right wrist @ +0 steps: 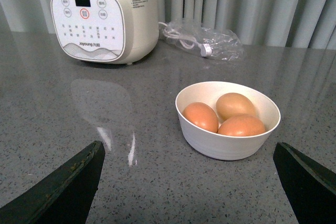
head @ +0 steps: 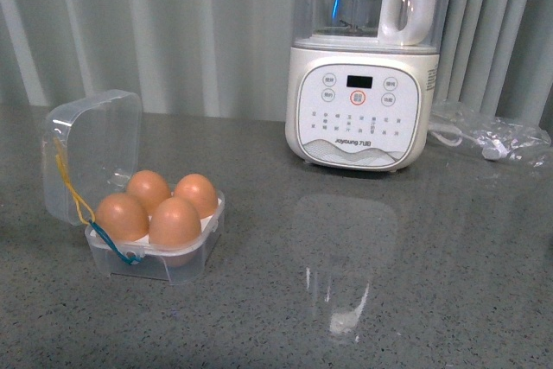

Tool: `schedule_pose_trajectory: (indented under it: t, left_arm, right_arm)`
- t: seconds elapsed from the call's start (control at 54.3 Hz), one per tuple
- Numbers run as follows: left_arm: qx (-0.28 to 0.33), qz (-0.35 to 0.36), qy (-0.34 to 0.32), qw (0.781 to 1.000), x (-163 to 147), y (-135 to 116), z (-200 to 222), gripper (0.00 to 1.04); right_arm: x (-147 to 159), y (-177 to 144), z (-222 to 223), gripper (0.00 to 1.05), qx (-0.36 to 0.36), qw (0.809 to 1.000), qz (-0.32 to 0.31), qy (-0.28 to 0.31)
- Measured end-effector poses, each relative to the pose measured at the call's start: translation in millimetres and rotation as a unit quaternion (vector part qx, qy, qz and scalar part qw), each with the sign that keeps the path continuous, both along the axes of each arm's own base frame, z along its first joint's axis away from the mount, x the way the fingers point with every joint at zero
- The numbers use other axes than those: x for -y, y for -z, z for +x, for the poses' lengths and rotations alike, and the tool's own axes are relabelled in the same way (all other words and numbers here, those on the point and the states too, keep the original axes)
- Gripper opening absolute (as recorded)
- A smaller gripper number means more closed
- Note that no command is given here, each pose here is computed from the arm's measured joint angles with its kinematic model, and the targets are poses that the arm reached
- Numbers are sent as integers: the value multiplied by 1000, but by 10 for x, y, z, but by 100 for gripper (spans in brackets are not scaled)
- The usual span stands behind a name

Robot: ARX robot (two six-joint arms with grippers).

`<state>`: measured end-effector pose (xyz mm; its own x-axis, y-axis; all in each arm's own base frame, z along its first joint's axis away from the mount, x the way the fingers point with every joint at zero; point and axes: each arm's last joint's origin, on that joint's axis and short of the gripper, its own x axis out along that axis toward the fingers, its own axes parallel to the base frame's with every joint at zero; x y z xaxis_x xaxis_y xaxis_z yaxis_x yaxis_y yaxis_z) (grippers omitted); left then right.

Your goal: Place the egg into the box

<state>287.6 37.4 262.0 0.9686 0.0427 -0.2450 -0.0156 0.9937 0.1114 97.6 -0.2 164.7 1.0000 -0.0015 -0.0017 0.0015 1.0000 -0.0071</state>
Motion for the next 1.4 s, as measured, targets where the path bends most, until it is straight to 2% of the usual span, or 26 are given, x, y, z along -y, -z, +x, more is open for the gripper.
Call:
schedule_pose_trajectory:
  t: [0.239,0.46,0.7,0.866,1.013,1.16,1.4]
  left_arm:
    - [-9,-6,19,1000,17,41,289,98]
    - [-18,-74,63,995,65,124,415,98]
    - [-34,-115,108,987,459,234,355,98]
    - [-54,-109,164,979,903,359,160,98]
    - [-51,-74,195,977,1120,364,26,98]
    - [-53,-51,209,975,1176,389,-15,98]
    - [-50,-30,197,979,1095,365,-17,98]
  right_arm:
    - [0,0,0,98,0,1000,0,0]
    - [0,0,0,98,0,1000,0,0]
    - [0,0,0,98,0,1000,0,0]
    - [0,0,0,98,0,1000,0,0]
    - [0,0,0,98,0,1000,0,0]
    - [0,0,0,98,0,1000,0,0]
    - [0,0,0,98,0,1000,0,0]
